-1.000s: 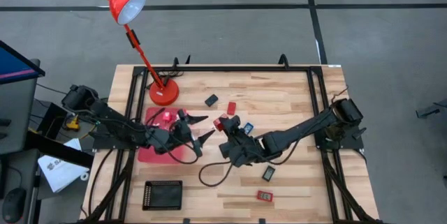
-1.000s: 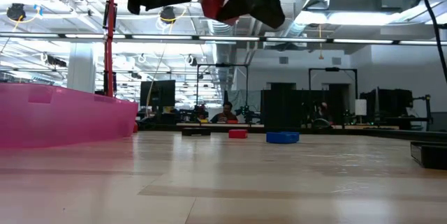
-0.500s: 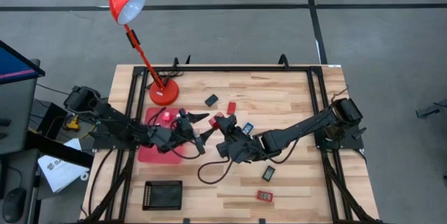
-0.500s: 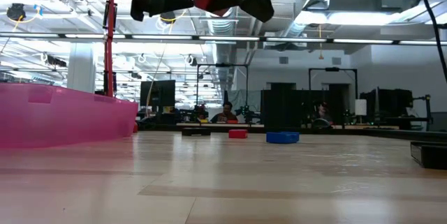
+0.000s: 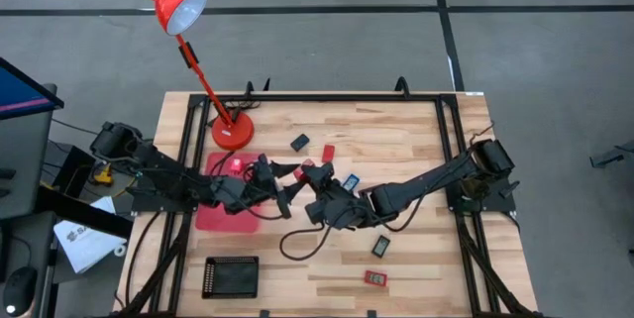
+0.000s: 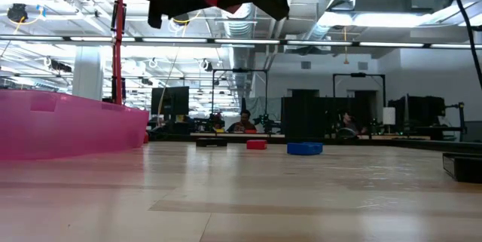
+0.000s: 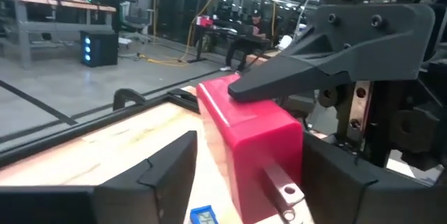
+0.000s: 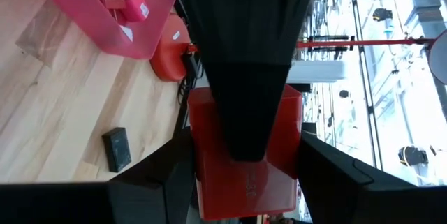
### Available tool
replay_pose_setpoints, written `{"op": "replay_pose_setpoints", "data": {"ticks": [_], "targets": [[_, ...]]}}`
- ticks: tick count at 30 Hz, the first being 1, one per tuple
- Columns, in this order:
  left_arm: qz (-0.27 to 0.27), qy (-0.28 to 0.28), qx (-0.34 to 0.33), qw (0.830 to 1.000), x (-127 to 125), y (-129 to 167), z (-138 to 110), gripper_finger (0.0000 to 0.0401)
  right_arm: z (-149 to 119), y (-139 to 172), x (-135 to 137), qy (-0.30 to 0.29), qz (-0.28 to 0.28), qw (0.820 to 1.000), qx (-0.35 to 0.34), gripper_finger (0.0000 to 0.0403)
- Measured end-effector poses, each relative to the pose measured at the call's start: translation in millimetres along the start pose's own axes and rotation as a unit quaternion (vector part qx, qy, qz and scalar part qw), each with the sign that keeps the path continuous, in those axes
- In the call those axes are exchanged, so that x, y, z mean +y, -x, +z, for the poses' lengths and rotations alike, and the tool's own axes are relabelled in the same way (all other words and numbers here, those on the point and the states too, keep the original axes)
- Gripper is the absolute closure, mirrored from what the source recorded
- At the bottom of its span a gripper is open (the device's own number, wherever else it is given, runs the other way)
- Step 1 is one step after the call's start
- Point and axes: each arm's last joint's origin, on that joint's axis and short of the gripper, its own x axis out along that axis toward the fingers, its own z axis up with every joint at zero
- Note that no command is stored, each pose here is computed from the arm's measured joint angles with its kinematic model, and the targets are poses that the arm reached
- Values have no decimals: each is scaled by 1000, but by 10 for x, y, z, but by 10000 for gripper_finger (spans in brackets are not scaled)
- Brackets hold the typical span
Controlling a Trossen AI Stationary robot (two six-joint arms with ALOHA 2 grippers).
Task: Pick & Place Office items
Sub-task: Put the red charger adapter into the red bin
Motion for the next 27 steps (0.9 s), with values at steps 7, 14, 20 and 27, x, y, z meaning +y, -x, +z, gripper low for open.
{"op": "replay_pose_setpoints", "data": {"ticks": [7, 14, 20, 27], "targets": [[2, 10, 2, 1000, 6, -7, 2, 280, -2, -5, 8, 9, 1, 1000, 1, 204], [9, -16, 5, 1000, 16, -7, -1, 280, 0, -4, 2, -9, -2, 1000, 3, 170], [111, -69, 16, 991, 150, 81, 82, 285, 35, 99, -35, -25, -6, 1000, -9, 124], [165, -106, 54, 979, 339, 302, 234, 285, -88, 335, -252, -80, -13, 997, 8, 120]]}}
